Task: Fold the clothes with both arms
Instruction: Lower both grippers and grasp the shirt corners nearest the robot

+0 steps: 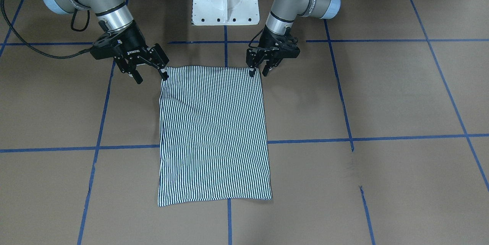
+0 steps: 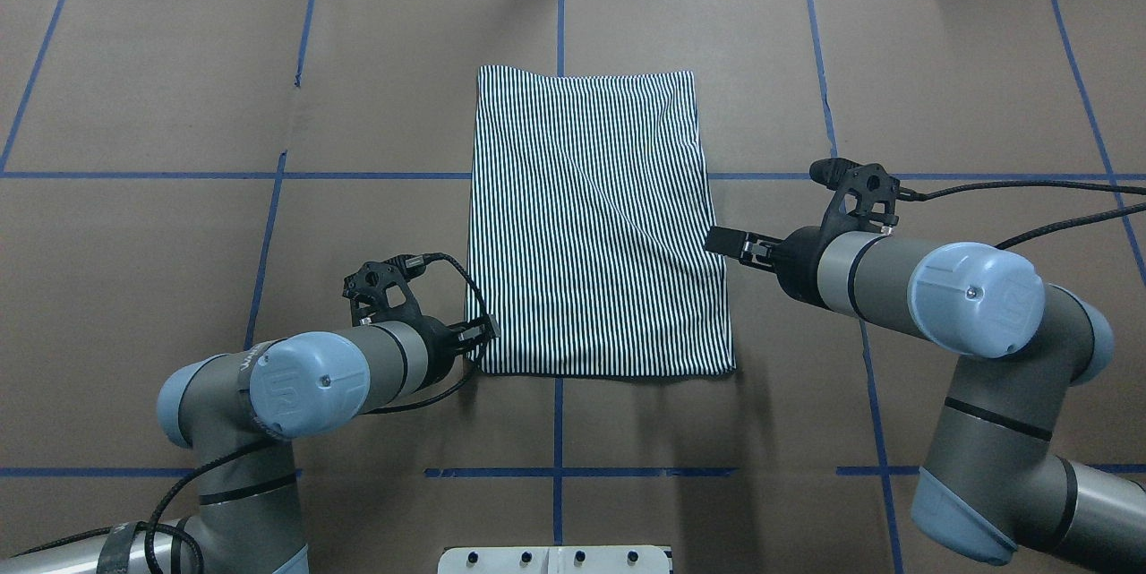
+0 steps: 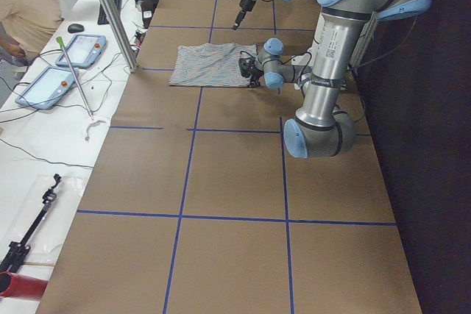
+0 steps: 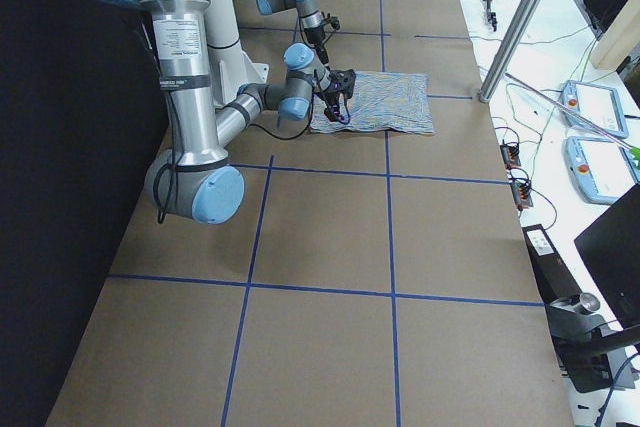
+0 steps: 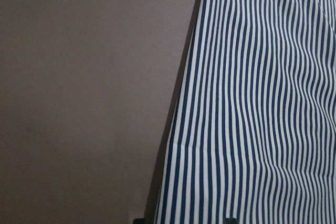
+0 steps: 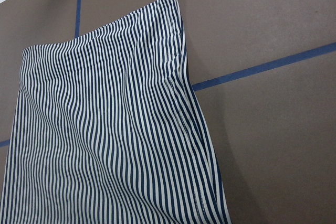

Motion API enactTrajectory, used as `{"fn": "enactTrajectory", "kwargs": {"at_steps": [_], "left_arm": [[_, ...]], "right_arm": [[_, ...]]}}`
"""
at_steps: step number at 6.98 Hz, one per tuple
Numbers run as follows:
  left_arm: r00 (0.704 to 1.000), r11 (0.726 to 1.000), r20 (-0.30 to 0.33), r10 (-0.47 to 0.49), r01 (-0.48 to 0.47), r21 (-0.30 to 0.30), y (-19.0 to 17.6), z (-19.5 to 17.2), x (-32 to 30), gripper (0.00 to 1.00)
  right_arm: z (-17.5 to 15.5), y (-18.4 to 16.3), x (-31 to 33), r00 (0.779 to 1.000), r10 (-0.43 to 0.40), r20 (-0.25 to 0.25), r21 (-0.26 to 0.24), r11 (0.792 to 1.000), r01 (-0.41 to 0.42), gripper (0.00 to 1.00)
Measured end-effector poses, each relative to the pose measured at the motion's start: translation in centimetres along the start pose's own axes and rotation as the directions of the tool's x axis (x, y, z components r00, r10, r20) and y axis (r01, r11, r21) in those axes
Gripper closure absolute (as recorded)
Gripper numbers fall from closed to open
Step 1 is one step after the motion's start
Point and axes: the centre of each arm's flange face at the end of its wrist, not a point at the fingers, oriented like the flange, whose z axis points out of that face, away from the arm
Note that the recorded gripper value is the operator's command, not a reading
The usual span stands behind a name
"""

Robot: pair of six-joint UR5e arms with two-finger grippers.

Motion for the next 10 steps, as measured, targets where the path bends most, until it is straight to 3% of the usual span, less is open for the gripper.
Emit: {"fn": "enactTrajectory", "kwargs": {"at_steps": [4,5,7,9,10], "left_arm": [[1.0,1.0,-0.002,0.005,-0.005,-0.011,0.8,0.5,0.3,0.49],[1.0,1.0,-0.004,0.006,-0.006,-0.015,1.1,0.5,0.5,0.62],[1.0,1.0,-0.007,0.007,-0.007,-0.018,1.3,0.5,0.7,1.0],[1.0,1.0,-0.01,0.016,-0.016,-0.019,1.4,0.4,0.8,1.0],[1.0,1.0,-0.012,0.018,-0.019,-0.019,1.4,0.3,0.8,1.0]], "right_arm": [[0.0,0.0,0.1,1.0,0.0,-0.003,0.001,1.0,0.0,0.0],[0.0,0.0,0.2,1.0,0.0,-0.003,0.001,1.0,0.0,0.0],[0.0,0.0,0.2,1.0,0.0,-0.004,0.001,1.0,0.0,0.0],[0.1,0.1,0.2,1.0,0.019,-0.006,0.0,1.0,-0.019,0.26],[0.3,0.7,-0.6,0.997,0.081,-0.004,-0.002,0.997,-0.081,0.32]]}}
